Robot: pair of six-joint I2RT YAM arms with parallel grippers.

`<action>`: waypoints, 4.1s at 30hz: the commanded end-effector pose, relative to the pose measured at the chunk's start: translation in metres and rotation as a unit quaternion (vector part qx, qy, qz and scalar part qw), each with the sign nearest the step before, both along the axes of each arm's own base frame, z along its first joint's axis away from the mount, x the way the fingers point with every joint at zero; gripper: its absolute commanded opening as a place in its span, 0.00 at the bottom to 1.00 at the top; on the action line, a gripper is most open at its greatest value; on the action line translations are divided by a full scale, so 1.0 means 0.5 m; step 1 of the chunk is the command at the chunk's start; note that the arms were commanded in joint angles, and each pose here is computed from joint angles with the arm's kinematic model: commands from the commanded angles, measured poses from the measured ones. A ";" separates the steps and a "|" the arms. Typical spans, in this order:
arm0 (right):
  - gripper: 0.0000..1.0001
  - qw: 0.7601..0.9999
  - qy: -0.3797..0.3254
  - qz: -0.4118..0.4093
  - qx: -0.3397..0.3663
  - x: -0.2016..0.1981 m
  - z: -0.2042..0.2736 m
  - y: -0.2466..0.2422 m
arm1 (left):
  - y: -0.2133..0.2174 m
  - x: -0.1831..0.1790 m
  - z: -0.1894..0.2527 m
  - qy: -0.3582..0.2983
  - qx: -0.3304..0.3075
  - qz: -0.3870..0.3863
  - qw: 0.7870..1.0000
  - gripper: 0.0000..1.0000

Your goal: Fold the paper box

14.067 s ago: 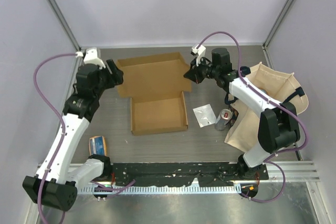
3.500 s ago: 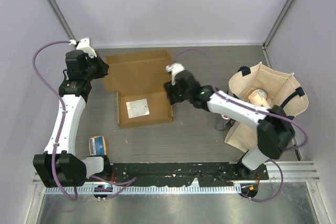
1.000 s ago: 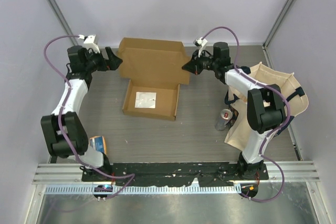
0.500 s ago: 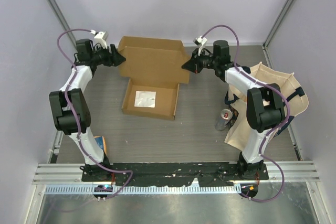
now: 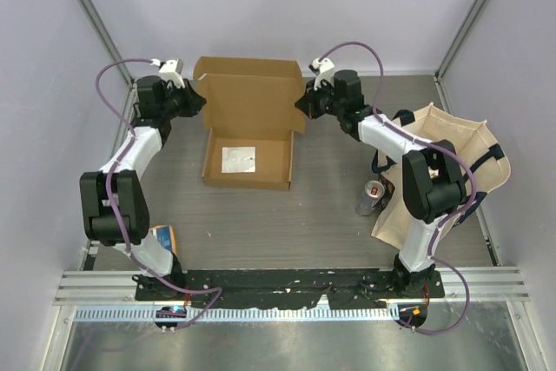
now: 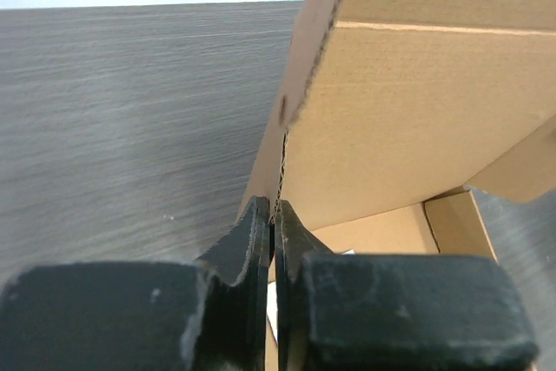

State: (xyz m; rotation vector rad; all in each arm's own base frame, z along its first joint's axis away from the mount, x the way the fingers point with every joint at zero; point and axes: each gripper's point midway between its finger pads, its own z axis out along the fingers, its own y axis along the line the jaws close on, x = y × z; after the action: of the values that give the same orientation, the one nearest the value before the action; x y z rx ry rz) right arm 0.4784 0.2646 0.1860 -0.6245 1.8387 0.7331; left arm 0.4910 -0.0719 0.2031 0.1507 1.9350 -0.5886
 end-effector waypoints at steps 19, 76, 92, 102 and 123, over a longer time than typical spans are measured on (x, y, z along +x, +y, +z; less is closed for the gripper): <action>0.02 0.892 -0.084 -0.434 0.095 -0.030 0.131 -0.013 | 0.000 -0.089 0.063 -0.104 -0.037 0.262 0.959 0.00; 0.83 0.989 0.042 -0.122 -0.065 -0.521 -0.003 -0.068 | -0.008 -0.314 -0.139 -0.043 -0.045 0.275 0.960 0.00; 0.86 0.942 -0.205 0.094 -0.246 -0.385 0.319 0.125 | -0.007 -0.309 -0.129 -0.048 -0.032 0.272 0.961 0.00; 0.85 0.913 -0.230 0.107 -0.319 -0.290 0.295 0.206 | -0.005 -0.309 -0.119 -0.048 -0.032 0.275 0.960 0.00; 0.56 0.930 -0.127 0.150 -0.311 -0.343 0.136 0.214 | -0.053 -0.468 0.000 0.027 -0.159 0.195 0.967 0.69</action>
State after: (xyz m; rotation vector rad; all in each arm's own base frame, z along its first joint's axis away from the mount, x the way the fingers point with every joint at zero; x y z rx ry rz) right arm 0.3170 0.3672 0.2326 -1.4320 1.7806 0.1274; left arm 0.2878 -0.0910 0.1691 -0.4602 1.8336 -0.5006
